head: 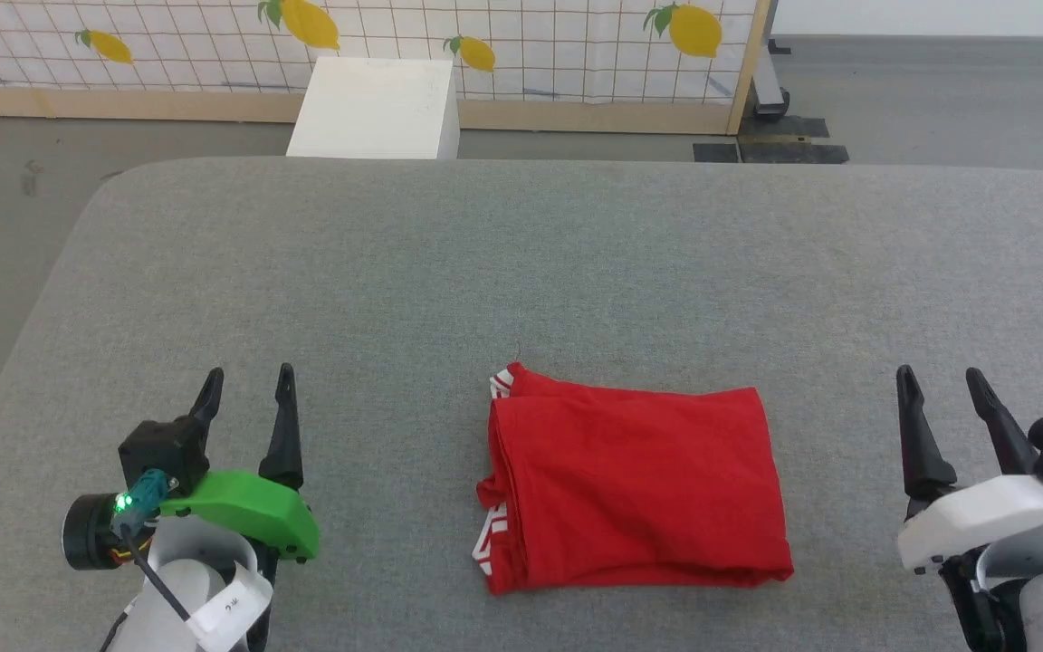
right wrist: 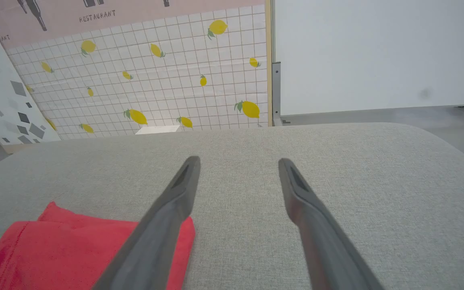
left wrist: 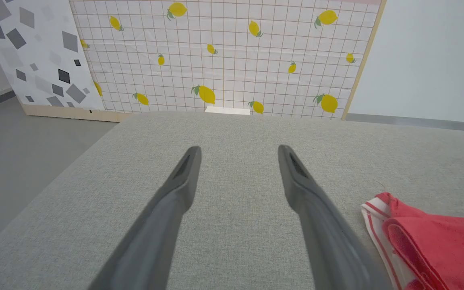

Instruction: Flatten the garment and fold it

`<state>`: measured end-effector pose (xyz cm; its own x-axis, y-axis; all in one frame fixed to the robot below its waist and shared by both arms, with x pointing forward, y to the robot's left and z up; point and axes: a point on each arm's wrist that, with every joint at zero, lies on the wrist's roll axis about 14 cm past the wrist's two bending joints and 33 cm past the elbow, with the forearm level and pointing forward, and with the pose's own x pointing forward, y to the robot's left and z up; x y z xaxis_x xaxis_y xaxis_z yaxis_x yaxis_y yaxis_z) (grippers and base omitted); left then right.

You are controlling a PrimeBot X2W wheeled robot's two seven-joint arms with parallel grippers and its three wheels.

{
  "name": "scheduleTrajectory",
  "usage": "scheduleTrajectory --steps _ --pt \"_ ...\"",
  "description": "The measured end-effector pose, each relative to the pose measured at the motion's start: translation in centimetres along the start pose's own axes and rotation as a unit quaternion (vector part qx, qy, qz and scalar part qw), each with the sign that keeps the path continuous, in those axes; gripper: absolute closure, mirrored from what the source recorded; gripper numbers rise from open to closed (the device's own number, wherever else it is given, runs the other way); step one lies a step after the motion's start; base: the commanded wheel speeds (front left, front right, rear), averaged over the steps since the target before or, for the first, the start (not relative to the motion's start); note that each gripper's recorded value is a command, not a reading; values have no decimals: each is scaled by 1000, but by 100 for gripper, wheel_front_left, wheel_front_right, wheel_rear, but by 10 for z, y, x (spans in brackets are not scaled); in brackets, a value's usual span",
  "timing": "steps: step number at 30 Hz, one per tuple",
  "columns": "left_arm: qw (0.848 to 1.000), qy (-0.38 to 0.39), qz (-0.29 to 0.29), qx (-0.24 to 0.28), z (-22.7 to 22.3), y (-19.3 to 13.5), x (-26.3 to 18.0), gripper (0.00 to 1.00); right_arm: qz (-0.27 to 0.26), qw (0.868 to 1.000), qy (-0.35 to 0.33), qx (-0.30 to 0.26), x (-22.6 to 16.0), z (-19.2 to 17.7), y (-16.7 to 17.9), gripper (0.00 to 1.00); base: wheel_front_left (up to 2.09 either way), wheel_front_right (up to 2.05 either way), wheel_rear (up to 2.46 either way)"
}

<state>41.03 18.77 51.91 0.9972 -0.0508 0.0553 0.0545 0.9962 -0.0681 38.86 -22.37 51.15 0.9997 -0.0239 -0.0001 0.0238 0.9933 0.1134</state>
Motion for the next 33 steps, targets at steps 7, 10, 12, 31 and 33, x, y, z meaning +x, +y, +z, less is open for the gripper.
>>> scheduleTrajectory --steps 7,10,12,31,33 --pt "1000 0 0 1 -1 0 3 0 20 999 31 -10 20 11 7 0 0 0 0" --pt "1000 -2 1 2 0 1 5 0 43 997 69 -16 32 11 18 0 0 0 0" --pt "1000 -2 2 3 0 2 5 0 62 991 115 -20 38 2 29 0 0 0 0" --pt "1000 1 28 6 -8 19 14 0 143 856 483 -118 12 -150 72 0 0 0 0" --pt "999 4 33 7 -10 22 14 0 149 850 490 -122 14 -154 76 0 0 0 0"
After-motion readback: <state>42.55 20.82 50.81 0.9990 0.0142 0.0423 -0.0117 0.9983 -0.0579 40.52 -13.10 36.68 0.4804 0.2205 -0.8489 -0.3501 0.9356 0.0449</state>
